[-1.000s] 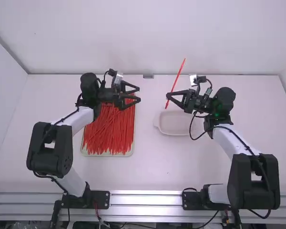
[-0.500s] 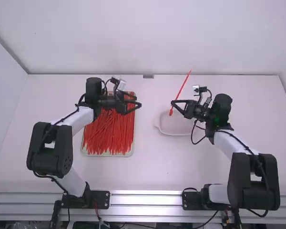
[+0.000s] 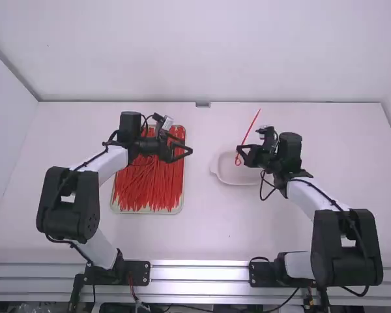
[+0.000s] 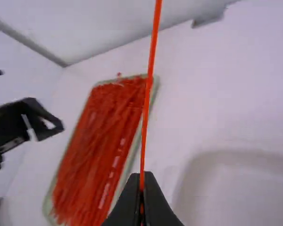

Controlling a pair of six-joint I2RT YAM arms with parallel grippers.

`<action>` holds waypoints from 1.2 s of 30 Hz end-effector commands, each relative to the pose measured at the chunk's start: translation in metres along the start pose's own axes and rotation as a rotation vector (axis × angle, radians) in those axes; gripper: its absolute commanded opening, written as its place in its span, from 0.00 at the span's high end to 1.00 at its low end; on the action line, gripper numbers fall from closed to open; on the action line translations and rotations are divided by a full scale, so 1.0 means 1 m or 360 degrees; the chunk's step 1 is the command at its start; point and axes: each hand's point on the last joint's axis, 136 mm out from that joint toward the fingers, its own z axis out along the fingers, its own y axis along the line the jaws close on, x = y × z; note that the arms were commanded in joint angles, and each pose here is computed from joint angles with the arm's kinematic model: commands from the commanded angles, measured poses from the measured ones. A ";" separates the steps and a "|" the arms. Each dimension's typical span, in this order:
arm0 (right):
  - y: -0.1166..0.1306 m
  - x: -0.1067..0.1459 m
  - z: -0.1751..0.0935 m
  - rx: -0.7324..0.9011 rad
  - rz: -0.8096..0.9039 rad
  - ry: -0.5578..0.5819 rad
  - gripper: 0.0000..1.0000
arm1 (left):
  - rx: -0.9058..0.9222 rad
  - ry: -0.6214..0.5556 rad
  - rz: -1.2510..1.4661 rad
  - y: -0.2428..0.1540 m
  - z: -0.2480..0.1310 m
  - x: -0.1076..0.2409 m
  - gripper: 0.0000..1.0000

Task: Fasten the cable tie

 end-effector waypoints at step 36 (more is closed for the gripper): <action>-0.079 0.037 0.039 0.0681 -0.0120 0.0037 0.68 | -0.0080 0.0016 -0.0003 0.010 -0.001 0.005 0.01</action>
